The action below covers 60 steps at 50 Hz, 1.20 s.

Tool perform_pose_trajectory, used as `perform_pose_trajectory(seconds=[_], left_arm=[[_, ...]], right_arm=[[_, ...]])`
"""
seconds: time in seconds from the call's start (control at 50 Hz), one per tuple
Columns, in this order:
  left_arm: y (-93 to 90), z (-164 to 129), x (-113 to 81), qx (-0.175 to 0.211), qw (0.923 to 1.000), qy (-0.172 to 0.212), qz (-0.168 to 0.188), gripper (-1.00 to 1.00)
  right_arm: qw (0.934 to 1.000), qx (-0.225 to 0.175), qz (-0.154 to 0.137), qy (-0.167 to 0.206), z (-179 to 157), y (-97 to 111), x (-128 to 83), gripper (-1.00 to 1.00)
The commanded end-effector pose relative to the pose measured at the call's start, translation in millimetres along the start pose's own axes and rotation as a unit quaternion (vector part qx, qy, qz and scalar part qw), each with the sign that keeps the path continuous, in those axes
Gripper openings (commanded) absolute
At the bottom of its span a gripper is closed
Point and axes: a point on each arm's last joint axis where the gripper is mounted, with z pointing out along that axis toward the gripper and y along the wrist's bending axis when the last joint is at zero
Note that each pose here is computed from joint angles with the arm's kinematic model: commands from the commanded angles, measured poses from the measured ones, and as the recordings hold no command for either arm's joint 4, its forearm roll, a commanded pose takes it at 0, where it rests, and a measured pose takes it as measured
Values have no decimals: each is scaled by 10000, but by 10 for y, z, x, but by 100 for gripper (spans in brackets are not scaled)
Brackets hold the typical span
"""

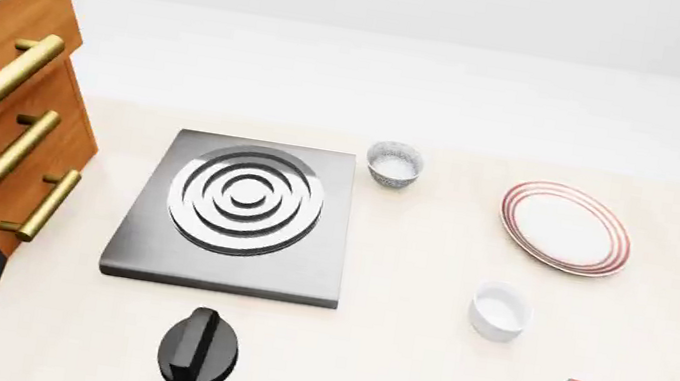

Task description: Pick the akita bowl next to the cookies box and place it on the plate.

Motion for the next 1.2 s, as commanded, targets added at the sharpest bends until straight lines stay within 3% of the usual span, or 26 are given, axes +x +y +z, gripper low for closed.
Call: perform_pose_trajectory(seconds=[0.02,0.72,1.04,1.2], left_arm=[[0,0,0,0,10000,0,0,100],[0,0,0,0,10000,0,0,100],[0,0,0,0,10000,0,0,100],[0,0,0,0,10000,0,0,100]], right_arm=[[9999,72,90,127,280,-75,-41,100],[9989,139,69,433,1040,-193,-141,100],[9982,94,-53,594,1344,-163,-20,100],[9971,86,-125,747,1547,-170,146,100]])
